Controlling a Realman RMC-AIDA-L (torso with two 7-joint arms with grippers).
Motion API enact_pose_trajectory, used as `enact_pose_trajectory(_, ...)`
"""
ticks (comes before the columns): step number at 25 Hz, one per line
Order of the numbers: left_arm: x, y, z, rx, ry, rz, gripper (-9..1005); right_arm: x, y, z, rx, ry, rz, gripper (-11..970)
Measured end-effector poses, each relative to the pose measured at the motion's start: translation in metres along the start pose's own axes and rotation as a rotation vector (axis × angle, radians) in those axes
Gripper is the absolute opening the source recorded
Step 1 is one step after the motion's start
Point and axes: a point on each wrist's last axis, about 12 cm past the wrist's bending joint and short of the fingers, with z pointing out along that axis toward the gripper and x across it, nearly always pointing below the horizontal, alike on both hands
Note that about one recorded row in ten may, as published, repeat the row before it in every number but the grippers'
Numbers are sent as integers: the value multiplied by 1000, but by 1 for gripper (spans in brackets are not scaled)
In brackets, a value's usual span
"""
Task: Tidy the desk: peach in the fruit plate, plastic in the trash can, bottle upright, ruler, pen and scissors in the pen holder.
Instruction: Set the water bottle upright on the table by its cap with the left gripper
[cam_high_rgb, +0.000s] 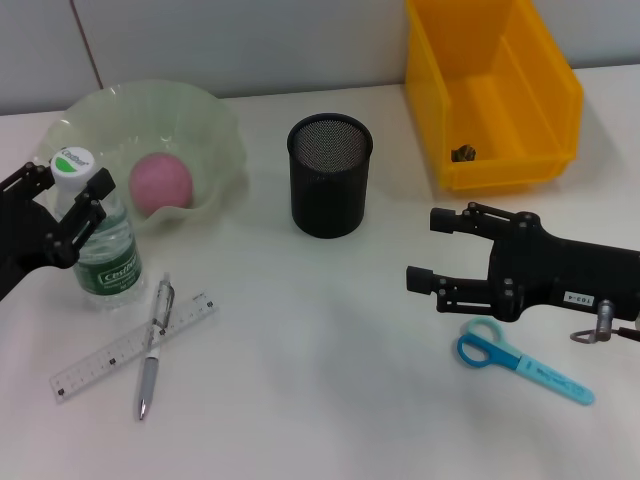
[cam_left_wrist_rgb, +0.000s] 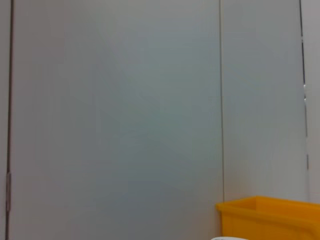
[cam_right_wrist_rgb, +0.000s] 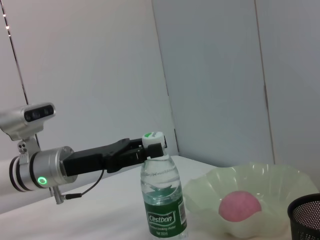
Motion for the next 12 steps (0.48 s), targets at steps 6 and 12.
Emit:
enact_pose_trajectory(6, 3, 0, 1, -15, 17, -6, 521, -1, 0, 1, -3, 0, -3, 835)
enact_pose_trajectory(12, 5, -1, 1, -19, 18, 7, 523, -1, 0, 3, -10, 9, -7, 835)
